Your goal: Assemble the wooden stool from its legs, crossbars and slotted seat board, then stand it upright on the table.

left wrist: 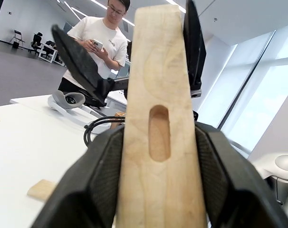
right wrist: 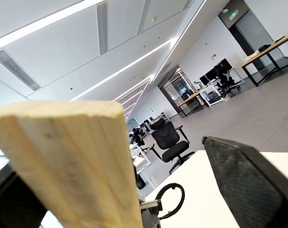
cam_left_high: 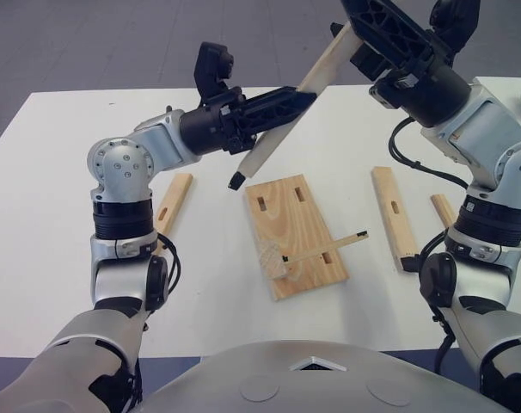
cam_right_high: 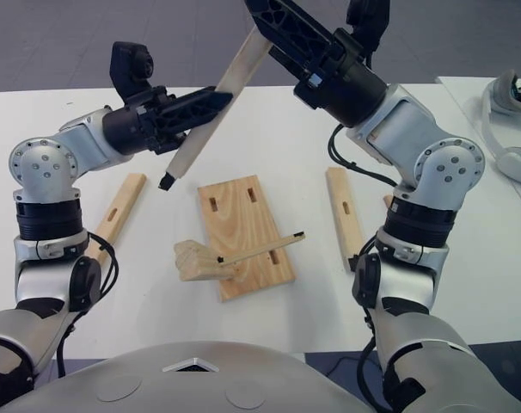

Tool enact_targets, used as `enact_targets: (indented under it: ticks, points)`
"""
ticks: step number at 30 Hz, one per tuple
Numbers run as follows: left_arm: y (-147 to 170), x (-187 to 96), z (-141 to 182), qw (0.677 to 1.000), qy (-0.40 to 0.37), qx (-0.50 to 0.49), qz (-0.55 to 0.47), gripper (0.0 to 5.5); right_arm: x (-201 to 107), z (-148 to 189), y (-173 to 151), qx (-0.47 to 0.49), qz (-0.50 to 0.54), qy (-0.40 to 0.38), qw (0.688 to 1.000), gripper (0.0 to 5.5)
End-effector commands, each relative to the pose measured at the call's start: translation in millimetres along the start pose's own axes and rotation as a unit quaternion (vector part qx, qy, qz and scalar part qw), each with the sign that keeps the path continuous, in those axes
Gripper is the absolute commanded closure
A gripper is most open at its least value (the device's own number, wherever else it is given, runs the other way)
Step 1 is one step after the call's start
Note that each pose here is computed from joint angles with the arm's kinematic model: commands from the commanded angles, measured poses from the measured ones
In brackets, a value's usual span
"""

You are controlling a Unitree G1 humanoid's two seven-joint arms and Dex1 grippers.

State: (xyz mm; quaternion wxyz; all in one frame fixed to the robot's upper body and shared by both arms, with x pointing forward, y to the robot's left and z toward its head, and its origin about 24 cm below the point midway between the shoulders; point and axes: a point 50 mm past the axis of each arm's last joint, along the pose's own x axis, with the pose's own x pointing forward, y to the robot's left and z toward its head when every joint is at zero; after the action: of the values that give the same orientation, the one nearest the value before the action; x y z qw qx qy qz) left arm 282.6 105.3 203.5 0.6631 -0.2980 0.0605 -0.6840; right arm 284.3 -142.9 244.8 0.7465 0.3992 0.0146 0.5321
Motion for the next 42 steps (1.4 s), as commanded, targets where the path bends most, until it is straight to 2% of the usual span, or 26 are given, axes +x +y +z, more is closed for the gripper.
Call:
enact_targets:
  ticks: [1, 3, 13, 22, 23, 30, 38, 42]
  points:
    - [0, -1, 1, 1.000, -0.001, -0.001, 0.001, 3.43, -1, -1, 5, 0.006, 0.017, 0.009, 1.000, 1.09]
    - [1, -2, 2, 1.000, -0.008, 0.000, 0.005, 3.43, -1, -2, 5, 0.008, 0.021, 0.012, 1.000, 1.36]
    - [1, -2, -9, 1.000, -0.006, -0.028, -0.004, 3.43, -2, -3, 5, 0.008, 0.025, 0.018, 0.999, 3.33]
    - [1, 1, -17, 0.999, 0.010, -0.035, -0.001, 3.43, -3, -3, 6, 0.005, 0.022, 0.020, 1.000, 3.34]
    - [2, 1, -19, 0.999, 0.010, -0.038, 0.002, 3.06, -2, -2, 4, -0.004, 0.011, 0.018, 1.000, 3.34]
    - [14, -15, -28, 0.997, 0.009, -0.036, 0.062, 1.80, -4, 30, -14, -0.122, -0.086, -0.024, 0.989, 3.43]
    - [21, -58, -61, 0.986, 0.040, -0.043, 0.159, 0.51, -30, 35, -27, -0.252, -0.114, 0.096, 0.956, 3.43]
    - [16, -72, -73, 0.980, 0.036, -0.040, 0.193, 0.10, -38, 37, -26, -0.264, -0.102, 0.121, 0.951, 3.43]
